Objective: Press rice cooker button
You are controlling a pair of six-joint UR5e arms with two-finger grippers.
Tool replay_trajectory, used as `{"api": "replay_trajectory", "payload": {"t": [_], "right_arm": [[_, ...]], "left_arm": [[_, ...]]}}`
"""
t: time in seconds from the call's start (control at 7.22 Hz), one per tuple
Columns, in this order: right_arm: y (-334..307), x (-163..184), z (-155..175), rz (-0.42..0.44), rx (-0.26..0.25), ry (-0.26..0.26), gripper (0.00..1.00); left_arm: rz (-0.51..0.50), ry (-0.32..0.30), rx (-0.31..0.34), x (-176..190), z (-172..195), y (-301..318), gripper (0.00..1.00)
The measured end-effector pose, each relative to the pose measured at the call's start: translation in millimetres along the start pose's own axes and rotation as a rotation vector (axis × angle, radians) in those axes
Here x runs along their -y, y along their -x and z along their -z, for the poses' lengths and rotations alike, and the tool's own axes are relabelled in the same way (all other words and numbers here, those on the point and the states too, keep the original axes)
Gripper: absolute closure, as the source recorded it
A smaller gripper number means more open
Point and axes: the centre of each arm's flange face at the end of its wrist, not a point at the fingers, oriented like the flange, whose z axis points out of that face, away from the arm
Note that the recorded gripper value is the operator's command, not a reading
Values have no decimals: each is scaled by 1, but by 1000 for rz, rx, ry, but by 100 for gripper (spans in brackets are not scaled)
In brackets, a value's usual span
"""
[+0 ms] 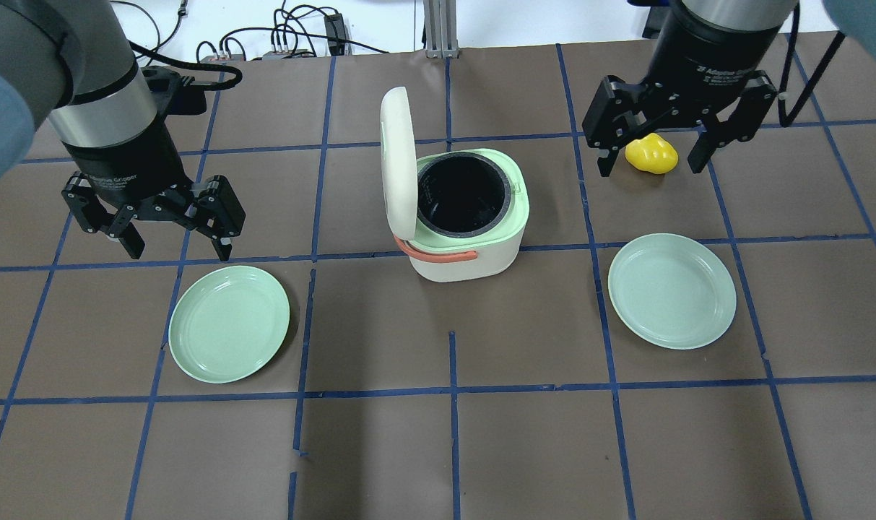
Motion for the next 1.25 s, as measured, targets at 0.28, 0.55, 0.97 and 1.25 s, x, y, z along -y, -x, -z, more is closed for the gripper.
{"api": "replay_trajectory", "payload": {"t": [0.28,0.55,0.97,1.25], "right_arm": [[-2,6,9,-11,22,-55,0],[22,14,15,23,22,-79,0],[33,32,14,46,17,-91,0],[32,43,14,48,9,-91,0]], "left_arm": [[0,0,1,0,0,0,0],[0,-1,0,0,0,0,0],[0,-1,0,0,0,0,0],[0,0,0,0,0,0,0]]}}
